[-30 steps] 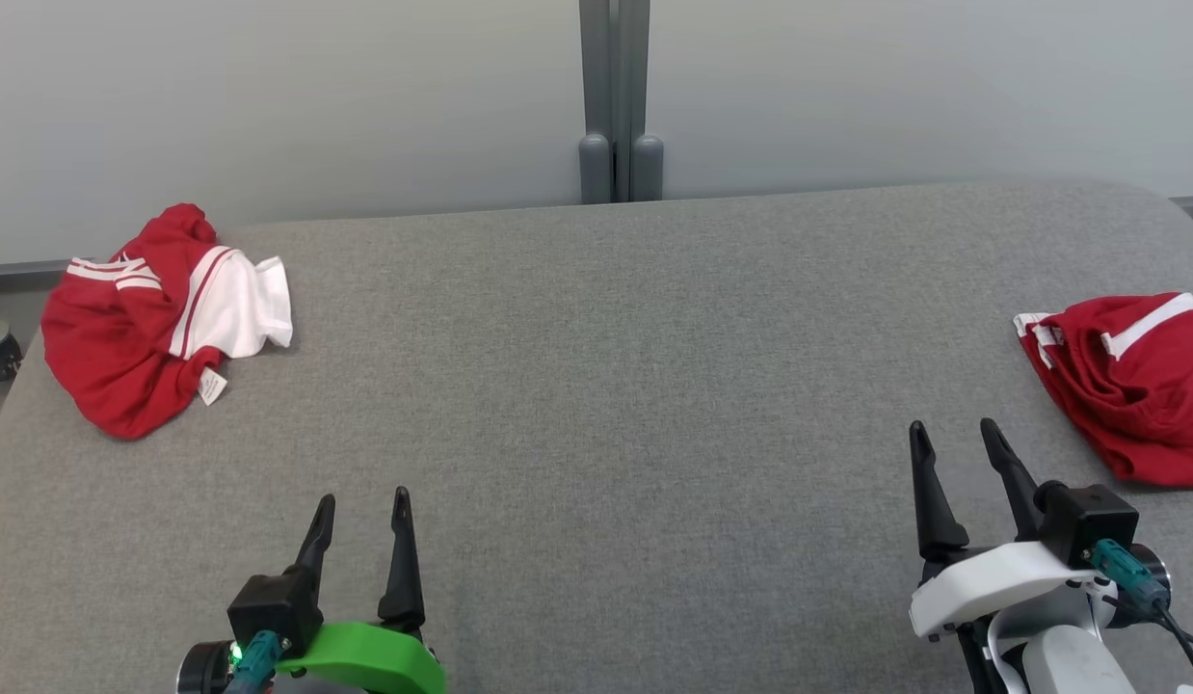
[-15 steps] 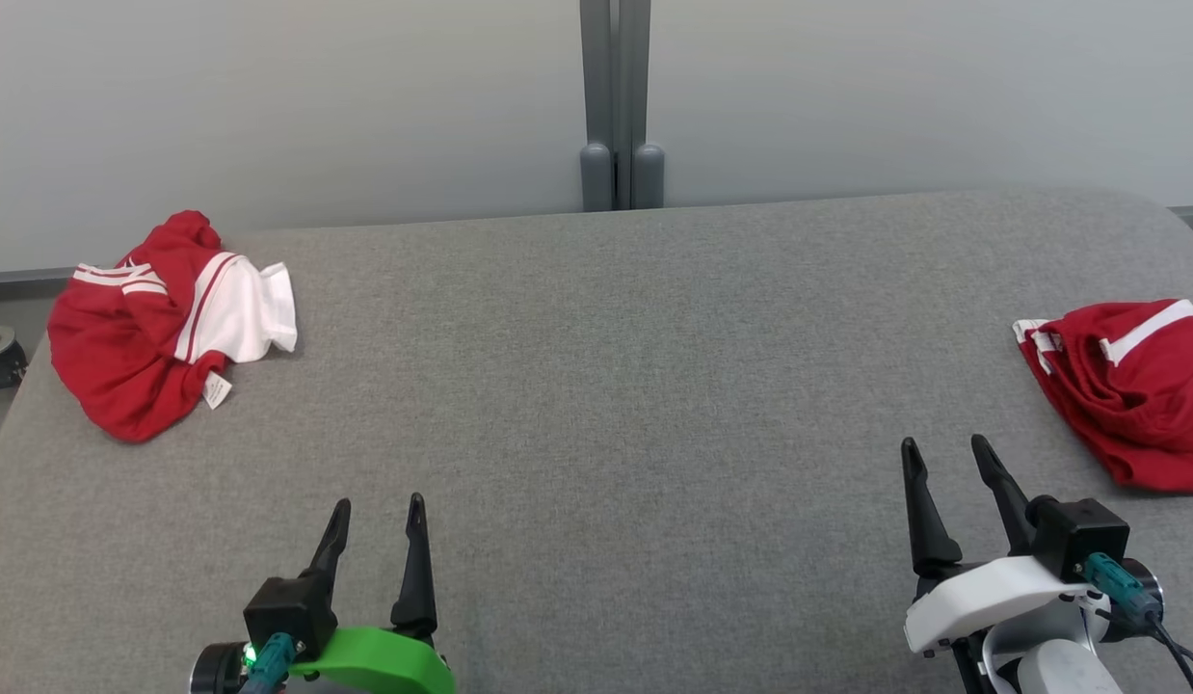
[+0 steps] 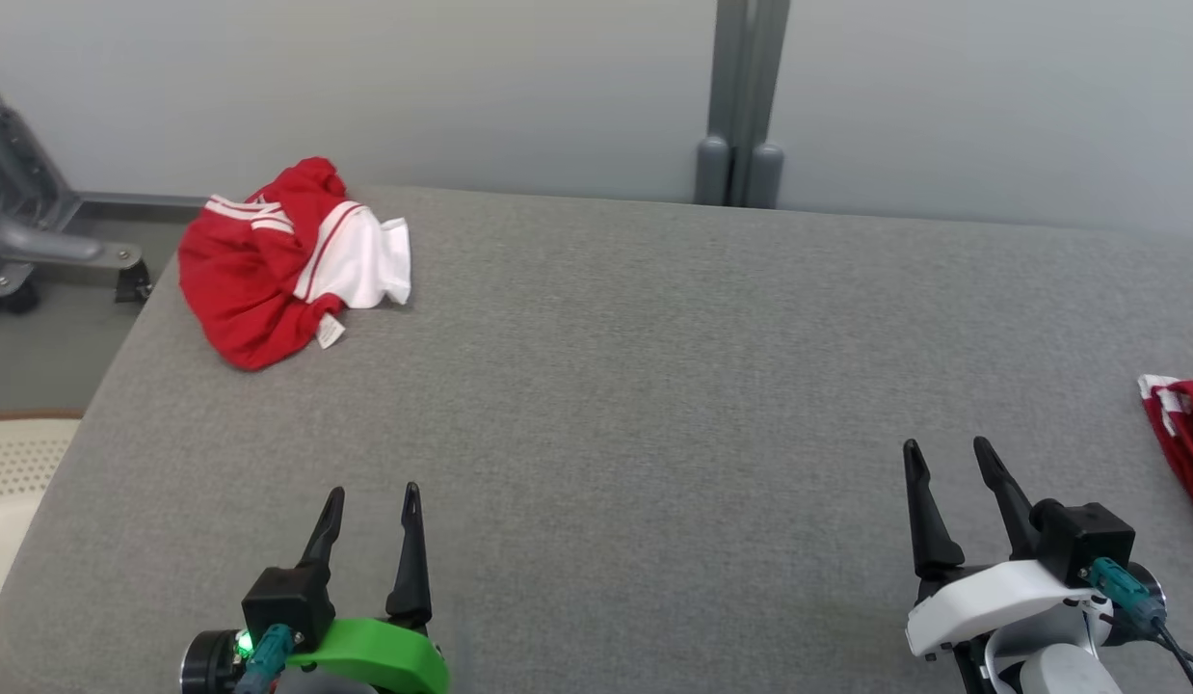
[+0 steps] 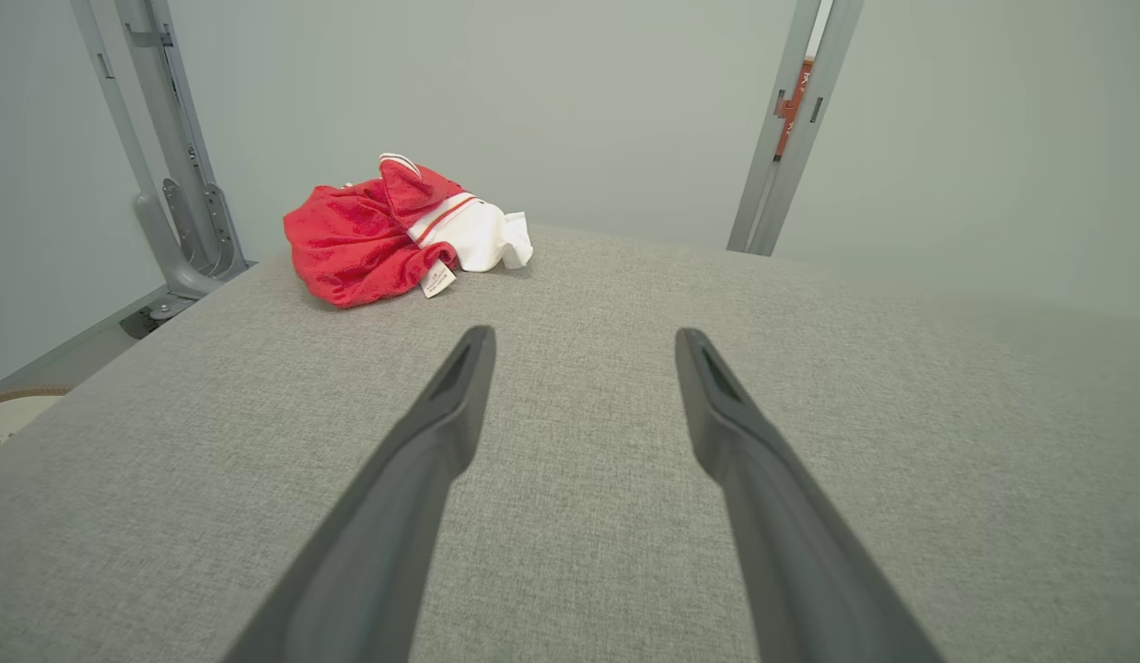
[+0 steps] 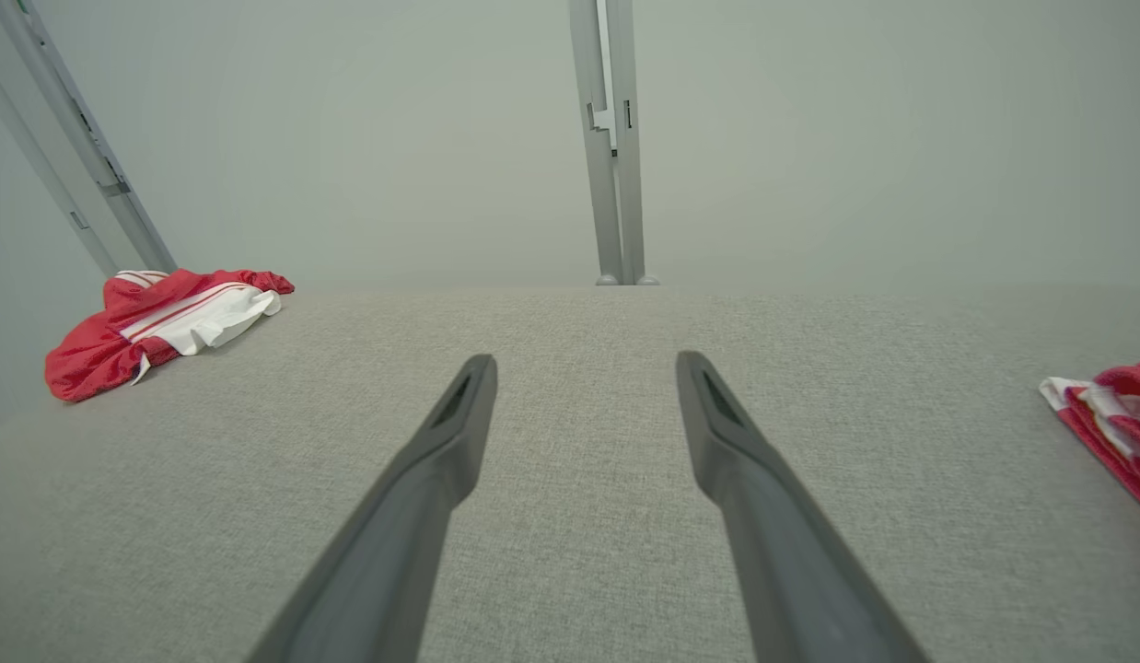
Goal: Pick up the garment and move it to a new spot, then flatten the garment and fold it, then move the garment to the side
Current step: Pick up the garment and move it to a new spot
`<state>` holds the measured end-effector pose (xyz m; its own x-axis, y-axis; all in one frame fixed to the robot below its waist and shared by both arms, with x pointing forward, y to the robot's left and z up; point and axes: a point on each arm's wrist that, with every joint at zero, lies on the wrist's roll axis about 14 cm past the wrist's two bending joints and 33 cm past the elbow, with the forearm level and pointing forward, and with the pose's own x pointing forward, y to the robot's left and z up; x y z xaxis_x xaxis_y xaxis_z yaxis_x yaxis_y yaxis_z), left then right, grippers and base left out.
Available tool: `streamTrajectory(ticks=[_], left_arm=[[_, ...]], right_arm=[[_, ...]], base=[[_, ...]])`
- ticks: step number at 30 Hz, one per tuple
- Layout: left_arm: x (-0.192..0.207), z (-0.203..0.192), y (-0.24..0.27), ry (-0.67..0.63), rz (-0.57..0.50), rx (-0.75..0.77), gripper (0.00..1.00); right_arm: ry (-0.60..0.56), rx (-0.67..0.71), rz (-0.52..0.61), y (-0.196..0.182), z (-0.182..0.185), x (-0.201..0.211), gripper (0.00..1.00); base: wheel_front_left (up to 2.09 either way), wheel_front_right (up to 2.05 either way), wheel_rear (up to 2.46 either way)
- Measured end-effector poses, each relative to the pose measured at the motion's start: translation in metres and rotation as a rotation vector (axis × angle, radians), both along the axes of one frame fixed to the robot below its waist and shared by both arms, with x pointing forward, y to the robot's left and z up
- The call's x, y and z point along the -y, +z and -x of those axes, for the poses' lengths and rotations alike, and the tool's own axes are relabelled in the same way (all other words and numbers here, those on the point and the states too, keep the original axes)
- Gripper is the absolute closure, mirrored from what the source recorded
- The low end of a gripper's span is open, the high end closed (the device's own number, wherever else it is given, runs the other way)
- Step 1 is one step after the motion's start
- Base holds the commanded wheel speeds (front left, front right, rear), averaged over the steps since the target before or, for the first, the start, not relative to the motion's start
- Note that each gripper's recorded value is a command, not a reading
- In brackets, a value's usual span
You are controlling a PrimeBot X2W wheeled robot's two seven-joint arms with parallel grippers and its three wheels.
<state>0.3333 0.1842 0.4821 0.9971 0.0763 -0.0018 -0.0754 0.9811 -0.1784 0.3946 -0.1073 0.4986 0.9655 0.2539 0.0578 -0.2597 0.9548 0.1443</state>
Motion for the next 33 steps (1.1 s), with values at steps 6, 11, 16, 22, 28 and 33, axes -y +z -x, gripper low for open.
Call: streamTrajectory(ticks=[6,11,16,22,28,33], left_arm=[[-0.043,0.024,0.001,0.142,-0.004,0.002,0.0],[-0.068,0.045,-0.001,0.238,-0.002,-0.004,0.0],[-0.085,0.063,-0.002,0.307,-0.001,-0.009,0.0],[-0.094,0.072,-0.004,0.353,0.005,-0.018,0.0],[-0.105,0.062,0.003,0.376,0.001,-0.002,0.0],[-0.131,0.016,0.055,0.334,-0.127,0.115,0.0]], right_arm=[[0.136,-0.002,-0.007,0.0,-0.011,-0.05,0.0],[0.243,-0.003,-0.026,0.002,-0.016,-0.091,0.0],[0.317,-0.005,-0.027,0.001,-0.018,-0.118,0.0],[0.354,-0.012,-0.017,-0.004,-0.018,-0.132,0.0],[0.321,0.032,-0.002,0.006,-0.033,-0.123,0.0],[0.268,0.069,0.005,0.014,-0.054,-0.108,0.0]], base=[[0.0,0.0,0.0],[0.0,0.0,0.0],[0.0,0.0,0.0],[0.0,0.0,0.0],[0.0,0.0,0.0],[0.0,0.0,0.0]])
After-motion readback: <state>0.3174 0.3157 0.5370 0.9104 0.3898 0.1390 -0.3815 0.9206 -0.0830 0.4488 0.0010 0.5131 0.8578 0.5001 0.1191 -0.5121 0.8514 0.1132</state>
